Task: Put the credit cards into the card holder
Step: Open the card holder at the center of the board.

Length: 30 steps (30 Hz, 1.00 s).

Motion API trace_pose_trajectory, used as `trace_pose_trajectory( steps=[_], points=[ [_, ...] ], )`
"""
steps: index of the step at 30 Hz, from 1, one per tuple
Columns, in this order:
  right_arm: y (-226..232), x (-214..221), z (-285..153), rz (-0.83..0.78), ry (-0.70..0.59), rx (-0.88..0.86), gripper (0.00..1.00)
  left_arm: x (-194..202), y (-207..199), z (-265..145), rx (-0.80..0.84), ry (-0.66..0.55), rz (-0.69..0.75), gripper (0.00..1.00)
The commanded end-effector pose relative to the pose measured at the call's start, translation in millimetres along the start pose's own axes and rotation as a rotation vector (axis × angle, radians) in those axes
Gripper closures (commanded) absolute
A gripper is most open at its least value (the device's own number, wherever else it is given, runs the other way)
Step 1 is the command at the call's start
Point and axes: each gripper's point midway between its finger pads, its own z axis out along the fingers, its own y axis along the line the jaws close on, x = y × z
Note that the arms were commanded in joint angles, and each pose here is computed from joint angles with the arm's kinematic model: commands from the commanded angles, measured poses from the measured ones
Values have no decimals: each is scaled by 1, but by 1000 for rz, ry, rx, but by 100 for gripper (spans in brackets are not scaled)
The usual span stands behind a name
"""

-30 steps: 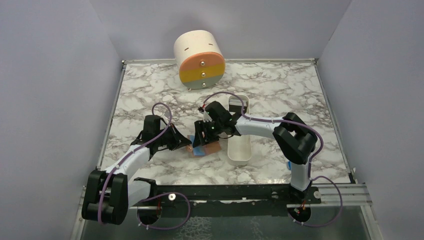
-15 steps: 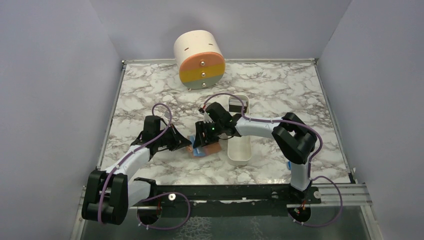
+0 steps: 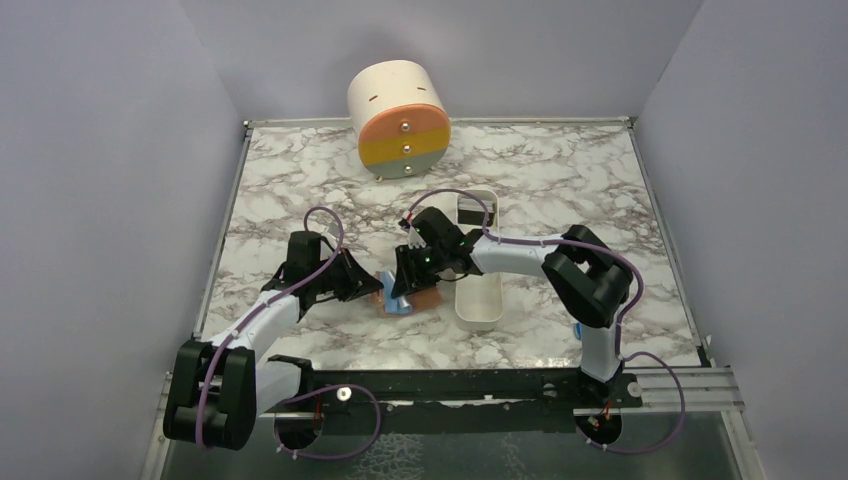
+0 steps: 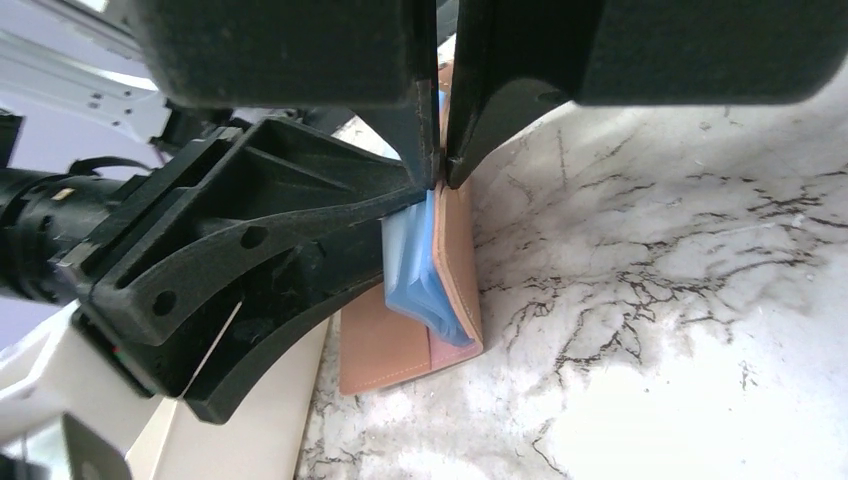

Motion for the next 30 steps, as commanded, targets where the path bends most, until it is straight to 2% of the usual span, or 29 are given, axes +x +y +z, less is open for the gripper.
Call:
trace_pose_trajectory(
  steps=[1, 6, 17, 20, 26, 30],
  points=[
    [-10, 8, 10, -4, 10, 21, 67, 0, -7, 0, 40, 5, 13, 84],
    [-11, 9, 11, -3, 10, 19, 69, 1, -1, 3, 24, 7, 9, 71],
    [-10, 9, 10, -2, 8, 19, 71, 0, 6, 7, -3, 11, 9, 68],
    [-10, 9, 10, -4, 10, 21, 71, 0, 5, 7, 0, 9, 16, 75],
    [-10, 4, 3, -12, -3, 53, 71, -4, 0, 5, -6, 6, 32, 98],
    [-8, -2, -3, -27, -19, 68, 70, -11, -5, 1, -18, -5, 66, 100]
  ],
)
